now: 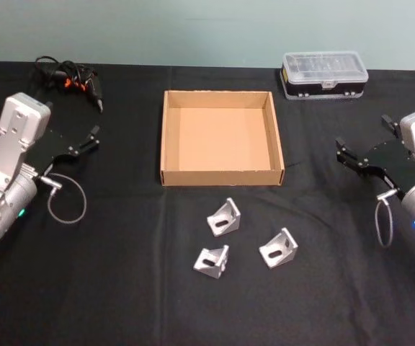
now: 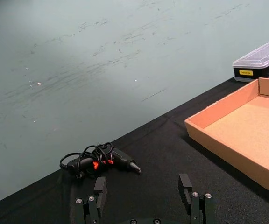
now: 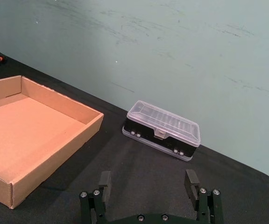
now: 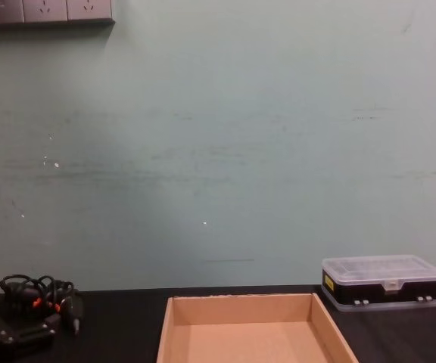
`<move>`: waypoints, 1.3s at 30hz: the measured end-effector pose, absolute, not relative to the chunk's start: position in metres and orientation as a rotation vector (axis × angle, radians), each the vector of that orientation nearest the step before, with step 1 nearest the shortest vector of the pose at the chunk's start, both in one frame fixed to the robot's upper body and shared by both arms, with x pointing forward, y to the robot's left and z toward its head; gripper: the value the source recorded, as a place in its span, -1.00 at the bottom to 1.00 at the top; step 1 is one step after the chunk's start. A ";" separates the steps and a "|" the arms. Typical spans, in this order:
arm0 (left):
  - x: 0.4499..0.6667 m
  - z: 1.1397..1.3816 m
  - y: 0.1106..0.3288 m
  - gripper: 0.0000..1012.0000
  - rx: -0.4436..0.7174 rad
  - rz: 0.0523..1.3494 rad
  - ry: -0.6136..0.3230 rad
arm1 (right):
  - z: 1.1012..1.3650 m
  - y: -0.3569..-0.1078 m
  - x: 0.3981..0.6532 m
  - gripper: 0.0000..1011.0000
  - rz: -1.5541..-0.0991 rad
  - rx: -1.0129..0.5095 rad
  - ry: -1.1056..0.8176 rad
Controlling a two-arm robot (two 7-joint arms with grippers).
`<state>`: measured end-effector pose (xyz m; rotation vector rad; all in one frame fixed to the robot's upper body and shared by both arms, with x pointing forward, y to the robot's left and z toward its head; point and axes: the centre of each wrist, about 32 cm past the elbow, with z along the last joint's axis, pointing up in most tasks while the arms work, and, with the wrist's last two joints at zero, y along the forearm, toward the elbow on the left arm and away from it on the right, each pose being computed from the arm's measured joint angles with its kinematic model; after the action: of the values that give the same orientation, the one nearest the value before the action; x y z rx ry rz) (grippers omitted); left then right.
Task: Use one hand to pick up the angle iron from the table and place it into the box.
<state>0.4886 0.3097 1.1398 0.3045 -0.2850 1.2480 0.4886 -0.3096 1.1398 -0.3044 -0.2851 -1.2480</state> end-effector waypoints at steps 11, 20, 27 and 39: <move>0.489 1.140 0.310 1.00 0.304 1.248 -0.285 | 1.140 -0.310 0.489 0.99 -1.248 -0.304 -0.285; 0.489 1.140 0.310 1.00 0.304 1.248 -0.285 | 1.140 -0.310 0.489 0.99 -1.248 -0.304 -0.285; 0.489 1.140 0.310 1.00 0.304 1.248 -0.285 | 1.140 -0.310 0.489 0.99 -1.248 -0.304 -0.285; 0.489 1.140 0.310 1.00 0.304 1.248 -0.285 | 1.140 -0.310 0.489 0.99 -1.248 -0.304 -0.285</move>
<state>0.4886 0.3097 1.1398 0.3044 -0.2850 1.2480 0.4886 -0.3097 1.1398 -0.3044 -0.2851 -1.2480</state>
